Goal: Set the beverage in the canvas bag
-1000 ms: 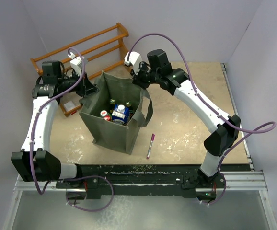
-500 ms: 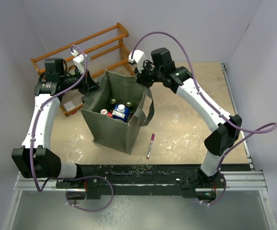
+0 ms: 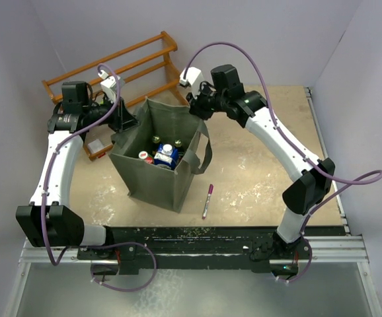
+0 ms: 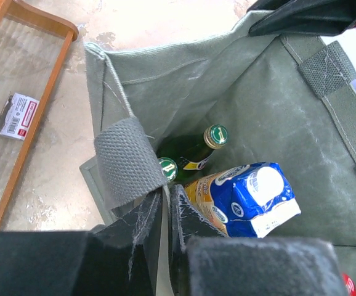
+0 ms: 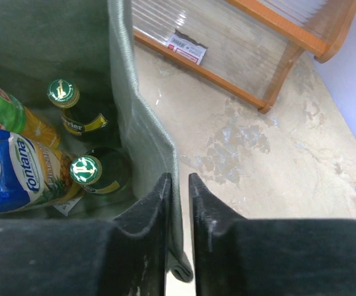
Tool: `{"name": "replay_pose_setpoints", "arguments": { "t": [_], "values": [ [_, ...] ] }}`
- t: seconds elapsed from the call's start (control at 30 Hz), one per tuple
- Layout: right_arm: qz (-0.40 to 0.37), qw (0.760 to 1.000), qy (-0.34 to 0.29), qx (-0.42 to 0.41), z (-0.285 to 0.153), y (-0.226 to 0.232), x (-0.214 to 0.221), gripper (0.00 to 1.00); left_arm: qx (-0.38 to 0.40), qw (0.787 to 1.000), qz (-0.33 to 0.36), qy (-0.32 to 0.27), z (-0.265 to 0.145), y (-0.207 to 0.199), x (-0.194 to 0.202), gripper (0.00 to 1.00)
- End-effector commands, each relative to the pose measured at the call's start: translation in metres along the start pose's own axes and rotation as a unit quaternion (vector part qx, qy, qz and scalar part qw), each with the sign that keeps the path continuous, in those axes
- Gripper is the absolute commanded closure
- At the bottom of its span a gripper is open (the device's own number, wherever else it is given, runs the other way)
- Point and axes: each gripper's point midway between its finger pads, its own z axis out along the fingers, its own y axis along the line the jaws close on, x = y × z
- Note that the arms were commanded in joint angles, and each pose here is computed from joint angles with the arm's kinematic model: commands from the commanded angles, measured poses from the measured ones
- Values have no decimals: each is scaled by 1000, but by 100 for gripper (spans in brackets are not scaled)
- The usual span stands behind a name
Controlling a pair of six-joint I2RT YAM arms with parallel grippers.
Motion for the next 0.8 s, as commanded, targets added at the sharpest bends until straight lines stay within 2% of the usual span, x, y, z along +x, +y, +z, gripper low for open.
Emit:
{"name": "replay_pose_setpoints", "arguments": {
  "t": [0.0, 0.17, 0.37, 0.57, 0.77],
  "values": [
    [-24, 994, -88, 60, -54, -29, -58, 74, -6, 999, 31, -18, -4, -5, -10, 83],
    [-19, 993, -98, 61, -60, -28, -63, 51, -15, 999, 42, -25, -9, -4, -16, 74],
    [-14, 991, -113, 65, -74, -27, -73, 39, -35, 997, 65, -38, -18, 1, -31, 66],
    [-8, 987, -145, 75, -95, -27, -95, 22, -46, 995, 72, -47, -26, 2, -40, 57],
    [-11, 977, -183, 113, -126, -35, -118, 16, -69, 991, 92, -61, -38, 3, -55, 49]
  ]
}}
